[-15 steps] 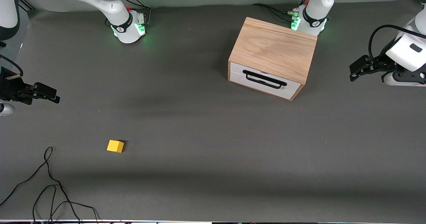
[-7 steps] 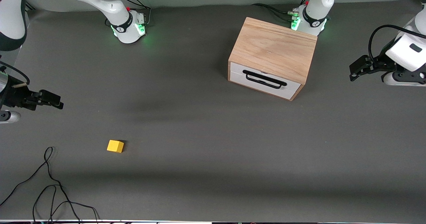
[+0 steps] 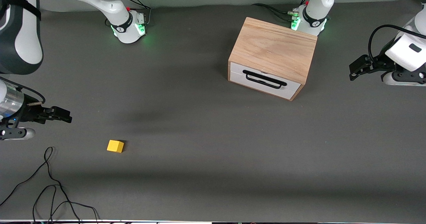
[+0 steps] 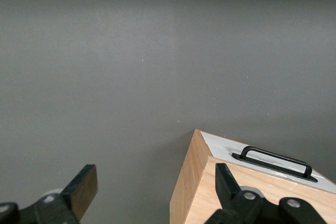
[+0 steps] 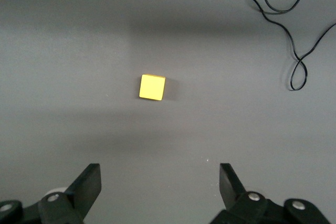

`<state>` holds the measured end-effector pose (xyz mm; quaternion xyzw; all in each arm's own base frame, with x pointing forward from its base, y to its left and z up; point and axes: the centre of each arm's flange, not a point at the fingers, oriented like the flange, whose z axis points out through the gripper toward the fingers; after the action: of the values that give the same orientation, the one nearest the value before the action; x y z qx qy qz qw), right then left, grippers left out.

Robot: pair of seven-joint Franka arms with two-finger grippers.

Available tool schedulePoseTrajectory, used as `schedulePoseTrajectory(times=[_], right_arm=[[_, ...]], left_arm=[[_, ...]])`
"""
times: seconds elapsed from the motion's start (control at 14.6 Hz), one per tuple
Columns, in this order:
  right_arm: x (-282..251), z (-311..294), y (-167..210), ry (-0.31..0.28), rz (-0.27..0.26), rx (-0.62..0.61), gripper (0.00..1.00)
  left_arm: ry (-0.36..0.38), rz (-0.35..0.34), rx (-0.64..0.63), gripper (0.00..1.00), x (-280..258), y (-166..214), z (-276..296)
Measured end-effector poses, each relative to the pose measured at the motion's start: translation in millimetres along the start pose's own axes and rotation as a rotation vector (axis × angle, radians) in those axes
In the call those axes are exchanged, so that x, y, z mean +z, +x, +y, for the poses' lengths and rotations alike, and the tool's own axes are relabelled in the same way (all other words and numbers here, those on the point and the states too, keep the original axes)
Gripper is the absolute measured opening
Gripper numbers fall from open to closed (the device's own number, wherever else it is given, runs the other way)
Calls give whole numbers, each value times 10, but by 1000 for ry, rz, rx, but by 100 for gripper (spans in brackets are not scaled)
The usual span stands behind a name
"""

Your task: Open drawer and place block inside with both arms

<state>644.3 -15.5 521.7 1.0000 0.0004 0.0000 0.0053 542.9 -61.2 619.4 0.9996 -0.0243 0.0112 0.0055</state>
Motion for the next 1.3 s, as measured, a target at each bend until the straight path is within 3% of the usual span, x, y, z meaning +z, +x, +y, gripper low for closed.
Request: schedulePoseTrajectory(times=[0.96,1.3], right_arm=[[-147,-33,-13,18,24,-1,100],[-237,-40,-56,20,-7,-3,100]], left_arm=[[0,-1,1,100,1,-2,6],[0,-1,1,100,1,-2,5]])
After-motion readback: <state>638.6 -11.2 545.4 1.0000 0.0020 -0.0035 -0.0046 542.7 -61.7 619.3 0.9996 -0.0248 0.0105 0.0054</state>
